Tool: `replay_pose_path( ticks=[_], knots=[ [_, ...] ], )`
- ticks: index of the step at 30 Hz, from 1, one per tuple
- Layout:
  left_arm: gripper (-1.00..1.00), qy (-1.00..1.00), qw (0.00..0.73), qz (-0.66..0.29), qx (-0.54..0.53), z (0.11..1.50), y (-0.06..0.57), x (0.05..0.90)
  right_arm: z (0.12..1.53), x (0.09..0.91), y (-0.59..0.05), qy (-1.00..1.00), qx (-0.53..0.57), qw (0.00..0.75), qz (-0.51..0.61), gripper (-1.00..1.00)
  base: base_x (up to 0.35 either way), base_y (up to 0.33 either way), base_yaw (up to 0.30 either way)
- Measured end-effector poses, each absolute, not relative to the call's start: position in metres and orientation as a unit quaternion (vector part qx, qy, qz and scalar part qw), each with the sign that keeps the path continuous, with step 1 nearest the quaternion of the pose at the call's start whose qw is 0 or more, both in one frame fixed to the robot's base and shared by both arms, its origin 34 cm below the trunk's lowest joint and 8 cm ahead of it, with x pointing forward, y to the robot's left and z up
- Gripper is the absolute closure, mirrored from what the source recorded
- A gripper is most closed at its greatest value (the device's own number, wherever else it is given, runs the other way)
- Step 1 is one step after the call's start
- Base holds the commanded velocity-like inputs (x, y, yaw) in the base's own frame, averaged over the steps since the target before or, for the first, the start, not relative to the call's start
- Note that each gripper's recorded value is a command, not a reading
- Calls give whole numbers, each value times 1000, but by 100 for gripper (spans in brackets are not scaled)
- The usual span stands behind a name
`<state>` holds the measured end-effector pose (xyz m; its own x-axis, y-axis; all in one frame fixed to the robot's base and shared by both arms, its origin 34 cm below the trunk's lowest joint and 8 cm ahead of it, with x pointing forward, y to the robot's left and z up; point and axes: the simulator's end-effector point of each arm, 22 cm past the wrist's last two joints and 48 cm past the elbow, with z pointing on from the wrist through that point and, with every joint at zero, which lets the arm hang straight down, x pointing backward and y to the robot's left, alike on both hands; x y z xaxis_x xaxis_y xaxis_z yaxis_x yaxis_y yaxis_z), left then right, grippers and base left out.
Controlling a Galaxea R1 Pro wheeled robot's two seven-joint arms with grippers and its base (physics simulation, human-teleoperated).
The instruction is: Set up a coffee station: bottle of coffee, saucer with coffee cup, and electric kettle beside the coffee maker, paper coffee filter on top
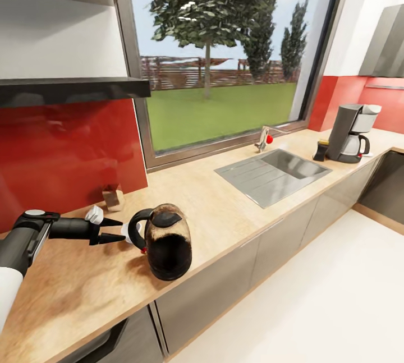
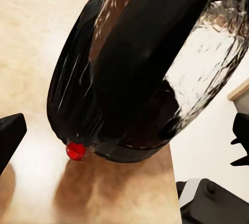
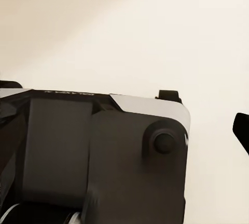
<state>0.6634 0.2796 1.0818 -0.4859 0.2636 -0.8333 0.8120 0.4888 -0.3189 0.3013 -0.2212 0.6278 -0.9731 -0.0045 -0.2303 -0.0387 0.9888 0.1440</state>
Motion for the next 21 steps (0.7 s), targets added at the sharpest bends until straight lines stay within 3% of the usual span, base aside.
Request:
replay_pose_path(
  ticks=[21],
  knots=[
    [-100, 778, 371, -370, 347, 1082, 278, 663, 628, 301, -222, 991, -11, 115, 74, -100, 58, -34, 0]
  ],
)
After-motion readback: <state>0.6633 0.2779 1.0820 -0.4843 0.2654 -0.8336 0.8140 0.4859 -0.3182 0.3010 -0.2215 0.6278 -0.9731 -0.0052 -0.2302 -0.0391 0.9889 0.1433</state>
